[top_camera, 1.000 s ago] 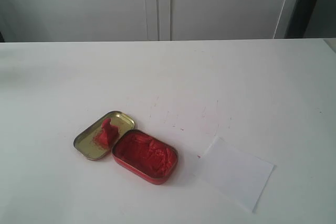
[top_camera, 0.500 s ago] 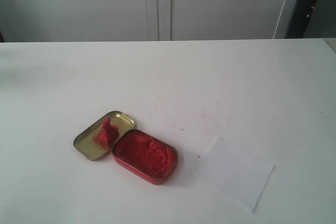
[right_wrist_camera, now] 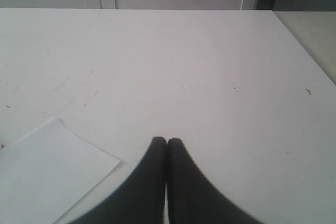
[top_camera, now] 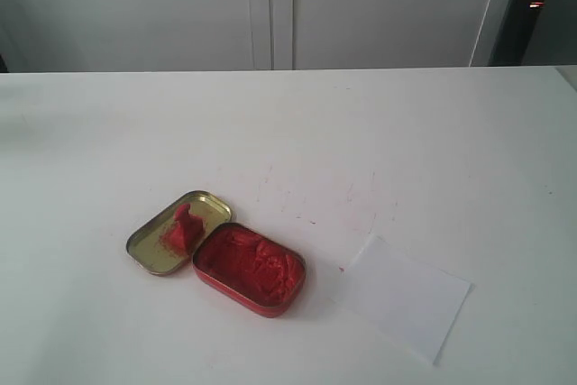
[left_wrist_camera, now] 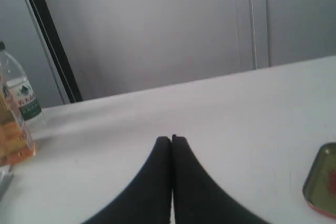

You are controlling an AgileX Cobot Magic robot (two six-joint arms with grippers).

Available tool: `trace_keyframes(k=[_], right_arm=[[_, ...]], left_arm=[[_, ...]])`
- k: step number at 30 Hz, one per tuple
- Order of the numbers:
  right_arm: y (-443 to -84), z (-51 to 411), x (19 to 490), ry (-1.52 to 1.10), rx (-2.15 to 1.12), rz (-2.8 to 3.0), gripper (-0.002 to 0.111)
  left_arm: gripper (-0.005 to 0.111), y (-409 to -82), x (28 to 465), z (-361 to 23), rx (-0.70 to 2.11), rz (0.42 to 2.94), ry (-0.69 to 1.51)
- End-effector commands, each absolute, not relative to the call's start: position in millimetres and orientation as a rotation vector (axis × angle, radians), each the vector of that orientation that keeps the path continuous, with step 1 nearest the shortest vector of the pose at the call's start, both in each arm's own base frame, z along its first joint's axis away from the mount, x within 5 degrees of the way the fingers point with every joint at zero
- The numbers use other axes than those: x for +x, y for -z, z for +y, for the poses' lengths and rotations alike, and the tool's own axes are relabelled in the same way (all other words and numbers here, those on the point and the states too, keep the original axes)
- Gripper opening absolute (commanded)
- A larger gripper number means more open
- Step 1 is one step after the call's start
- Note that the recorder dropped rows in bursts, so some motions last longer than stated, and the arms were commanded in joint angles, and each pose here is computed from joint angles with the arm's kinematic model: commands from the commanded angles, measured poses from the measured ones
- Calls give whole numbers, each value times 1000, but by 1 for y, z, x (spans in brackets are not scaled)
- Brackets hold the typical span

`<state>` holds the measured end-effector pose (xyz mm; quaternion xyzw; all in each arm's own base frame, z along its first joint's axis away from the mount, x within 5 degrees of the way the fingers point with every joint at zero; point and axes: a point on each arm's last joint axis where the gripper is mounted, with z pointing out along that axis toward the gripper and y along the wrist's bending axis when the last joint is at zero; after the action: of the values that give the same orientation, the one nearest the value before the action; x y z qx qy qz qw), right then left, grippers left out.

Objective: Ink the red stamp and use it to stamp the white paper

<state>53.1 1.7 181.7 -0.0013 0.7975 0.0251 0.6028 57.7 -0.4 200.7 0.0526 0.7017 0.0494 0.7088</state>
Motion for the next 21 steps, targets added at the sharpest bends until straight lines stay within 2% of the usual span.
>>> trace_keyframes(k=[1, 21], right_arm=[[-182, 2, 53, -54, -7, 1833, 0], [-182, 2, 53, -54, -7, 1833, 0]], left_arm=[[0, -207, 57, 0, 104, 1470, -113], [0, -211, 57, 0, 100, 1430, -116]])
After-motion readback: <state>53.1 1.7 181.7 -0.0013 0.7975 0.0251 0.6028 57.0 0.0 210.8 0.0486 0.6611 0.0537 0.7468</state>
